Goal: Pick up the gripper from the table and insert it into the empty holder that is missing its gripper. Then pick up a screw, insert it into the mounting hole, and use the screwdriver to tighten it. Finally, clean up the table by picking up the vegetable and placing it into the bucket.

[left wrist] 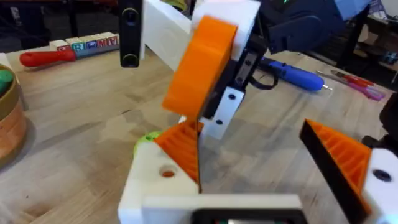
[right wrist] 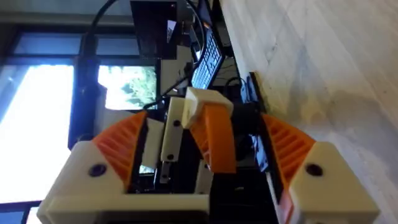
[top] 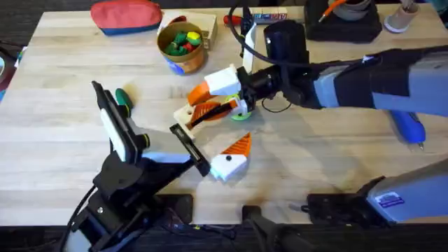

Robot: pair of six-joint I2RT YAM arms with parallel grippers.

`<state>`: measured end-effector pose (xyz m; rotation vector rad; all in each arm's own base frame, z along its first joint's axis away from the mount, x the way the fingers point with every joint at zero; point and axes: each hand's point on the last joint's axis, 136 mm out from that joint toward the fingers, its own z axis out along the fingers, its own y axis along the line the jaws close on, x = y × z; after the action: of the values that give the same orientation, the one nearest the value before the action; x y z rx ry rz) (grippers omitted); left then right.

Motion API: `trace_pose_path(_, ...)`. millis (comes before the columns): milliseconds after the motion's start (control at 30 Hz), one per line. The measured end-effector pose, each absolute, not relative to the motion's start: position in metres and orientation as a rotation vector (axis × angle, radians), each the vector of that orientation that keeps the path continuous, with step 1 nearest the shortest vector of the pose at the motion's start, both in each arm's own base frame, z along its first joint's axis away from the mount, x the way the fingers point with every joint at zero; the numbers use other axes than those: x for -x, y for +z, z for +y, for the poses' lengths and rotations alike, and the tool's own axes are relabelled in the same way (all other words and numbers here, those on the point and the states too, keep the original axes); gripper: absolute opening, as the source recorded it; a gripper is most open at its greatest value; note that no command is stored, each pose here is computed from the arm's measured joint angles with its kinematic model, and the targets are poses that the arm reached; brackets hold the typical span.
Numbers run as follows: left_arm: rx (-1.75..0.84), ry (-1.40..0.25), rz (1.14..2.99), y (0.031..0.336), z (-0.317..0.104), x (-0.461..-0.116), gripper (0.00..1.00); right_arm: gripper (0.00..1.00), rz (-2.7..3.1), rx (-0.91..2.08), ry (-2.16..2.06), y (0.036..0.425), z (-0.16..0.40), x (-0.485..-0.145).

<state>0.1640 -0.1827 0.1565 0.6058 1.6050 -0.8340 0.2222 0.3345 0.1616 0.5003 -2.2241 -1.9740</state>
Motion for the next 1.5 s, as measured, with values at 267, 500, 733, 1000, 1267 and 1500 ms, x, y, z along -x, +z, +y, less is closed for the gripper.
trace_pose_path(267,-0.608,-0.835,1.605,0.156,-0.183,-0.164,0.988,0.992,-2.399,-0.480,-2.082,0.160,0.303,-0.273)
trace_pose_path(500,-0.608,-0.835,1.605,0.156,-0.183,-0.164,0.988,0.993,-2.698,-0.433,-2.164,0.190,0.244,-0.359)
trace_pose_path(733,-0.608,-0.835,1.605,0.156,-0.183,-0.164,0.987,0.993,-2.980,-0.374,-1.697,0.152,0.208,-0.358)
trace_pose_path(1000,-0.608,-0.836,1.604,0.157,-0.183,-0.164,0.987,0.992,-3.130,-0.926,-0.932,0.112,0.198,-0.306)
trace_pose_path(1267,-0.608,-0.836,1.604,0.157,-0.183,-0.164,0.987,0.819,-3.057,-1.332,-0.629,0.096,0.222,-0.285)
trace_pose_path(1500,-0.607,-0.835,1.604,0.157,-0.183,-0.164,0.987,0.584,-2.993,-1.447,-0.605,0.088,0.241,-0.274)
